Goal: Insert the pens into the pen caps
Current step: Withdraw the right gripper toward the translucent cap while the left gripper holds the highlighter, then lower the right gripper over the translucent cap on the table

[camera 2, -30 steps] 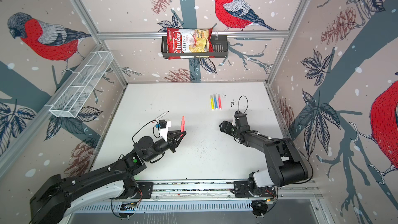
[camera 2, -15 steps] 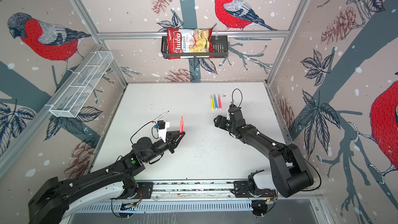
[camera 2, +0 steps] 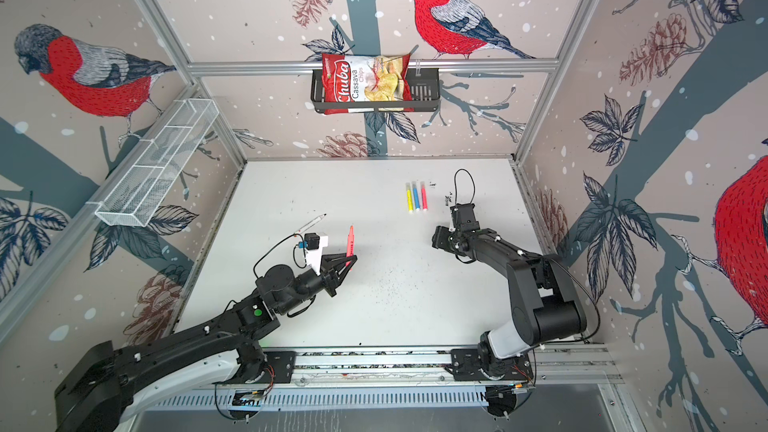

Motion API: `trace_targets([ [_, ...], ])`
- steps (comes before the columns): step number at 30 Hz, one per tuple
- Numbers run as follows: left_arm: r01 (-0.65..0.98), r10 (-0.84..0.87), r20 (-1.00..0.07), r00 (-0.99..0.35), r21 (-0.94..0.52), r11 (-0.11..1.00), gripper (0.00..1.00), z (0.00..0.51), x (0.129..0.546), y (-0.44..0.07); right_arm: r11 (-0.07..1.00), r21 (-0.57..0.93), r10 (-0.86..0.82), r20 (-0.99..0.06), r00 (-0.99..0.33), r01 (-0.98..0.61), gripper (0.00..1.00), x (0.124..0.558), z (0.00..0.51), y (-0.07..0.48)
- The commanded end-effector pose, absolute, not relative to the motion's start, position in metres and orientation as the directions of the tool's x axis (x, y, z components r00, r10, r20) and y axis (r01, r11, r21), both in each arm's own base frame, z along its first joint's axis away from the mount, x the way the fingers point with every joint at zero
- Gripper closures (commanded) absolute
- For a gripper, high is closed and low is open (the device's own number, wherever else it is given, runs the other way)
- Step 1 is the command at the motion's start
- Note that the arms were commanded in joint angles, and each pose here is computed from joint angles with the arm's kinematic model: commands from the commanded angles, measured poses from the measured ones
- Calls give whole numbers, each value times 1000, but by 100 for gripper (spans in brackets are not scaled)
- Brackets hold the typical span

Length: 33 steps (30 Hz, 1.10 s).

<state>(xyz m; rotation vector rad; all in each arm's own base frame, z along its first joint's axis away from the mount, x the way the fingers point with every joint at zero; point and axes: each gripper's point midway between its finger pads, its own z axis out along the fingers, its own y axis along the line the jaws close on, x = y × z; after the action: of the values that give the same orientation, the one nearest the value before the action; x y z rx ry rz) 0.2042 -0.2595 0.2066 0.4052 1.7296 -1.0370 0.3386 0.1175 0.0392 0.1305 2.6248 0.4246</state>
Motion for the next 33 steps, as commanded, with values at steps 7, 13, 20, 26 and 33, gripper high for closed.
trace_targets([
  [7,697,-208,-897,-391,-436,570,98,214,207,-261,947,310,56,-421,-905,-85,32,348,28,141],
  [13,695,-205,-898,-389,-432,575,99,213,207,-261,936,314,-15,-420,-907,-161,34,345,25,168],
  [20,696,-200,-899,-390,-429,576,98,212,209,-263,920,314,-85,-428,-900,-236,38,336,25,189],
  [26,701,-192,-902,-386,-423,574,99,214,210,-265,924,297,-94,-435,-895,-242,33,350,28,193],
  [33,696,-201,-902,-382,-424,580,99,217,209,-261,911,306,-128,-428,-895,-277,36,349,29,211],
])
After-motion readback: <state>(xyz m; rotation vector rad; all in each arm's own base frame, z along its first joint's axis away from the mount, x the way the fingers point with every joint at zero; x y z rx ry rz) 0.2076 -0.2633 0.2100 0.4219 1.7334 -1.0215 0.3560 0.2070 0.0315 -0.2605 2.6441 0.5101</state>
